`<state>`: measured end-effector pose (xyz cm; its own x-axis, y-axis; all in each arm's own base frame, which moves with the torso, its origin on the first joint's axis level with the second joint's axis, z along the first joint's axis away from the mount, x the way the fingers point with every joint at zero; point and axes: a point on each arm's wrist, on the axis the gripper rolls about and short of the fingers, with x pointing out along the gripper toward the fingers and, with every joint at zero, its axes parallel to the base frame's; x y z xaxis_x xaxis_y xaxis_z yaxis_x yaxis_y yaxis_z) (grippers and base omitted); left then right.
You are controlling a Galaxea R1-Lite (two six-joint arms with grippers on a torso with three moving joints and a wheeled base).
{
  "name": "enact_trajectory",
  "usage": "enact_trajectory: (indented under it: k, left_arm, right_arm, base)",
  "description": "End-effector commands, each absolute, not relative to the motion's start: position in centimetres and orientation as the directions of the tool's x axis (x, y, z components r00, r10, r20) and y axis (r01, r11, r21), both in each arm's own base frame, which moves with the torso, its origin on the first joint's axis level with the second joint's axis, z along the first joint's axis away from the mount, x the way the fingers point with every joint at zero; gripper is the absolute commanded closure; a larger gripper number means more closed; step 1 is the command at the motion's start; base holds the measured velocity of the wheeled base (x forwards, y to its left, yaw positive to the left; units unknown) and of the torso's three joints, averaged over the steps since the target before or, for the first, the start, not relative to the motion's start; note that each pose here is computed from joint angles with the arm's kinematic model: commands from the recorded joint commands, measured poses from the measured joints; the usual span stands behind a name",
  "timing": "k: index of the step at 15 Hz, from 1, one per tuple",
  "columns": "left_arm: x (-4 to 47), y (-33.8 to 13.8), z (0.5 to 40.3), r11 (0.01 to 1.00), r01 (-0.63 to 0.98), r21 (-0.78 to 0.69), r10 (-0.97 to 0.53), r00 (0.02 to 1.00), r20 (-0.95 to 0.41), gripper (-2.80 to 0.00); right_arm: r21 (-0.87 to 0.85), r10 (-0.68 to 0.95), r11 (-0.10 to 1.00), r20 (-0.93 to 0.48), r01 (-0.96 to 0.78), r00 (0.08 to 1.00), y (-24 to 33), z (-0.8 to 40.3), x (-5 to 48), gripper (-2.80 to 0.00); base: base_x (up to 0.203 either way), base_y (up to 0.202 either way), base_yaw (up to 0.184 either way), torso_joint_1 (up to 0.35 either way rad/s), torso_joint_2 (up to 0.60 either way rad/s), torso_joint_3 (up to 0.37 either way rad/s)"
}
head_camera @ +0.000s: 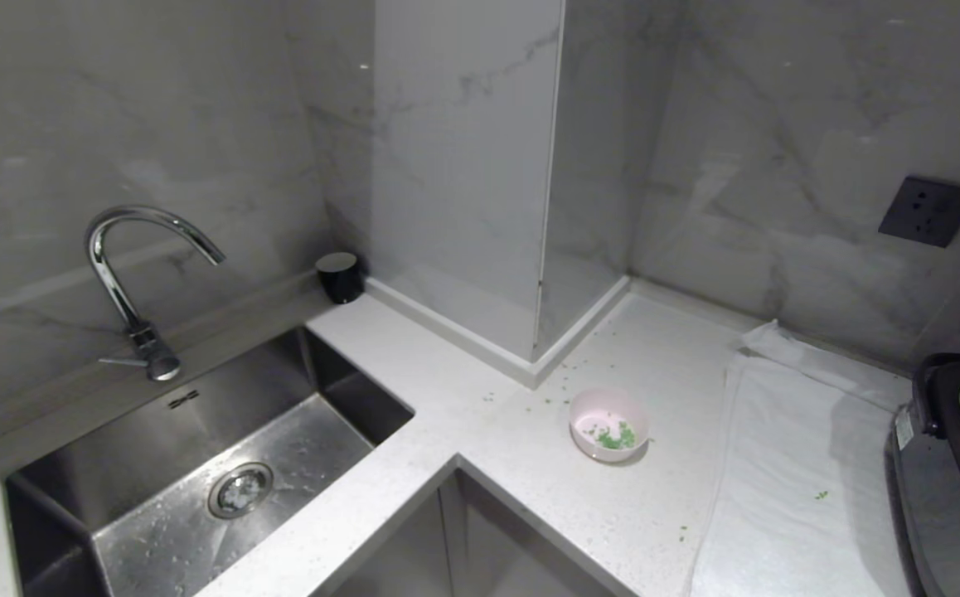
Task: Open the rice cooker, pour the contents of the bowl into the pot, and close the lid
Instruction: Turn on the tap
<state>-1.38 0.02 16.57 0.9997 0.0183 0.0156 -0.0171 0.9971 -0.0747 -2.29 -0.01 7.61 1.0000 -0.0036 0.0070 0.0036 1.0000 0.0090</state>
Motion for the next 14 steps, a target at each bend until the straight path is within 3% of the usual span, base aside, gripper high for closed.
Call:
enact_trajectory:
  k: [1, 5, 14]
  left_arm:
    - [2.6, 0.0, 18.5, 0.996, -0.029, -0.089, 0.019, 0.993, -0.114, 0.00]
    - [9.0, 0.2, 19.1, 0.984, -0.095, -0.150, 0.056, 0.967, -0.247, 0.00]
    - [21.2, 1.8, 16.2, 0.851, -0.478, -0.217, 0.337, 0.815, -0.471, 0.00]
  right_arm:
    - [0.009, -0.003, 1.000, 0.005, 0.003, 1.000, 0.0, 7.6, -2.3, 0.00]
    - [0.009, -0.004, 1.000, 0.005, 0.004, 1.000, 0.0, 7.6, -2.3, 0.00]
    - [0.009, -0.003, 1.000, 0.005, 0.003, 1.000, 0.0, 7.6, -2.3, 0.00]
  base:
    - [0.000, 0.000, 0.000, 0.000, 0.00, 0.000]
    - [0.000, 0.000, 0.000, 0.000, 0.00, 0.000]
    - [0.000, 0.000, 0.000, 0.000, 0.00, 0.000]
